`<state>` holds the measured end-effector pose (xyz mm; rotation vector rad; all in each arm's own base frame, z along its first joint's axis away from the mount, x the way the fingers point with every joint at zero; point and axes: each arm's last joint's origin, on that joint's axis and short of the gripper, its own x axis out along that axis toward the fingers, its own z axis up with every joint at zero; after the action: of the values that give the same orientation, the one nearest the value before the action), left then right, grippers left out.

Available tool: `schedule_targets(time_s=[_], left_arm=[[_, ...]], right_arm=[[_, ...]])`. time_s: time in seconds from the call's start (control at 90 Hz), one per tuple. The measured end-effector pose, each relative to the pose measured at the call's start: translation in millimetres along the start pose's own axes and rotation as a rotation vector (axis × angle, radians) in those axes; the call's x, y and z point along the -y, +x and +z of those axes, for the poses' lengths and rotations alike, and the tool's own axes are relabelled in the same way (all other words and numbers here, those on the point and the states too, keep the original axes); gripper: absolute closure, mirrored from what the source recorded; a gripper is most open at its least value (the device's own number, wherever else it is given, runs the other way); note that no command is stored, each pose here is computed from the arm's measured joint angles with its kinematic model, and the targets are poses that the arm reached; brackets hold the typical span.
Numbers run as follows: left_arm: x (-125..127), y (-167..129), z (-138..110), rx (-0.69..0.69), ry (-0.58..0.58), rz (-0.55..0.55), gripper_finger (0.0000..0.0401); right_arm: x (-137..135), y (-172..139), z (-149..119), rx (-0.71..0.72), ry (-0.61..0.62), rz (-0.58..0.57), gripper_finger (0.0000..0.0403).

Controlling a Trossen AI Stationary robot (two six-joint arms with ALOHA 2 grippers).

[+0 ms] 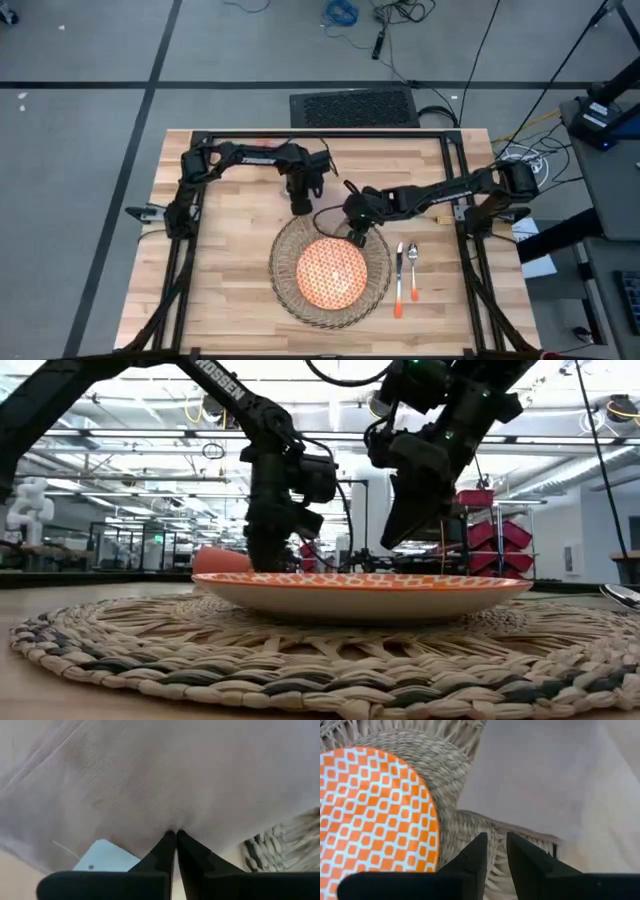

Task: Set table place
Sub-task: Put the white napkin on the table to the left of the brown mat

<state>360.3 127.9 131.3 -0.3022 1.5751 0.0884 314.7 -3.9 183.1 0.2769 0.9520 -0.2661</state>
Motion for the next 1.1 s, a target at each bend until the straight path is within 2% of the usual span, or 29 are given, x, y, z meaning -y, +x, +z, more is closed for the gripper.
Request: schedule_targets(time_s=[0.178, 0.322, 0.478, 0.6, 0.756, 0.878, 1.1], left_arm=[[8.7, -0.4, 0.4, 0.014, 0.004, 0.021, 0.0397], [17.5, -8.8, 6.5, 0.107, 0.019, 0.041, 0.0397], [11.4, -10.0, 5.7, 0.110, 0.007, 0.043, 0.0397], [2.4, 0.0, -0.7, 0.120, -0.010, 0.035, 0.0397], [-0.8, 10.6, -21.5, 0.211, -0.023, 0.031, 0.0397], [-3.7, 12.2, -41.5, 0.286, -0.066, 0.007, 0.0397], [1.1, 1.9, -89.5, 0.264, -0.129, 0.038, 0.0397]], right_arm=[[9.5, 13.4, 0.7, -0.025, -0.014, 0.000, 0.0361], [1.9, 22.8, -1.0, -0.011, -0.054, 0.017, 0.0376], [-13.2, 18.6, 0.9, 0.052, -0.116, 0.062, 0.0385], [-23.7, 8.5, -0.8, 0.070, -0.155, 0.082, 0.0386], [-36.3, -13.4, -3.3, 0.125, -0.191, 0.031, 0.0386], [-44.1, -32.6, -3.4, 0.176, -0.203, 0.039, 0.0386], [-50.2, -54.7, -2.4, 0.243, -0.194, 0.061, 0.0386]])
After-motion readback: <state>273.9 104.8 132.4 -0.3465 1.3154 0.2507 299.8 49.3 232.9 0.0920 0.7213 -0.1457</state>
